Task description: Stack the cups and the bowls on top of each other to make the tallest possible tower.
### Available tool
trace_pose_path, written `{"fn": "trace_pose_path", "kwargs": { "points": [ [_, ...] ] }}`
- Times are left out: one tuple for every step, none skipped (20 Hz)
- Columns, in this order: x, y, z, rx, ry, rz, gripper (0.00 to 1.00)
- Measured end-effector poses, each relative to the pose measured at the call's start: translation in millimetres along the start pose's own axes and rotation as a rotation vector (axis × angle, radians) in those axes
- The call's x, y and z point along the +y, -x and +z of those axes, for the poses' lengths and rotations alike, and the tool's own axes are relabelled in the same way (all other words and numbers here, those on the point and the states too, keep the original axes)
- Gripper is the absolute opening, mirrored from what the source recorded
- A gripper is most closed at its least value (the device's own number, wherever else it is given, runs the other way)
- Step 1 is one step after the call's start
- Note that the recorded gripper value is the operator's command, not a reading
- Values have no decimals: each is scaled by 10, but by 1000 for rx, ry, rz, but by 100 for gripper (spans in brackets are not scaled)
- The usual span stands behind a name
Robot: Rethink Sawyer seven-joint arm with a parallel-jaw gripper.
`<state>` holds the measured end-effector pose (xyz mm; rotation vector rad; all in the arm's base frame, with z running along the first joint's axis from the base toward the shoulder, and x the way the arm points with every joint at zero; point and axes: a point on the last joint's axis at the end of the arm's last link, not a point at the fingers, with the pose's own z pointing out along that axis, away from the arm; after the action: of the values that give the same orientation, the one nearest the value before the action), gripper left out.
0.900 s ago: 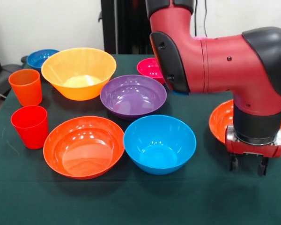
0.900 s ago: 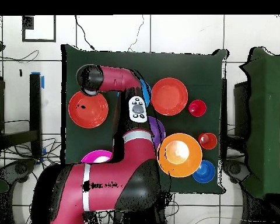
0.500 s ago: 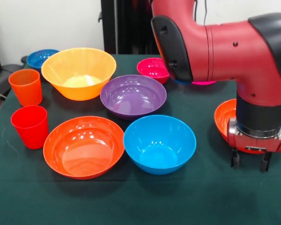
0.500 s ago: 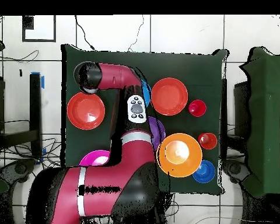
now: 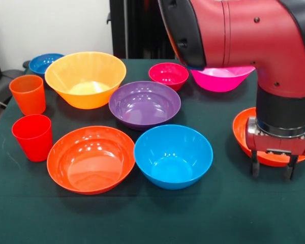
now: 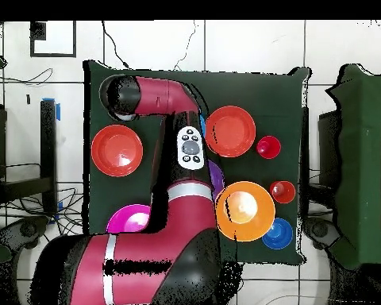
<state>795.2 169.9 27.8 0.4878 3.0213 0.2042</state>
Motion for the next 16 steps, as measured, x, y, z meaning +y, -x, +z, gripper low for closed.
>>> {"fn": "trace_pose_path", "kwargs": {
  "points": [
    [-14, 23, -43, -3, 1, 3, 100],
    [-26, 36, -67, -4, 0, 4, 100],
    [-56, 65, -120, -6, -1, 8, 100],
    [-70, 76, -142, -7, -1, 10, 100],
    [-103, 97, -195, -7, -2, 15, 100],
    [-119, 104, -215, -5, -2, 17, 100],
    [-146, 113, -248, -2, -4, 21, 100],
    [-173, 119, -282, 3, -6, 24, 100],
    [-205, 125, -321, 10, -8, 28, 100],
    [-221, 127, -339, 14, -9, 31, 100],
    [-286, 142, -403, 26, -13, 39, 100],
    [-309, 149, -423, 30, -14, 42, 100],
    [-332, 157, -443, 33, -15, 45, 100],
    [-382, 179, -483, 38, -16, 52, 100],
    [-444, 210, -526, 42, -17, 61, 100],
    [-507, 241, -570, 46, -19, 70, 100]
  ]
}}
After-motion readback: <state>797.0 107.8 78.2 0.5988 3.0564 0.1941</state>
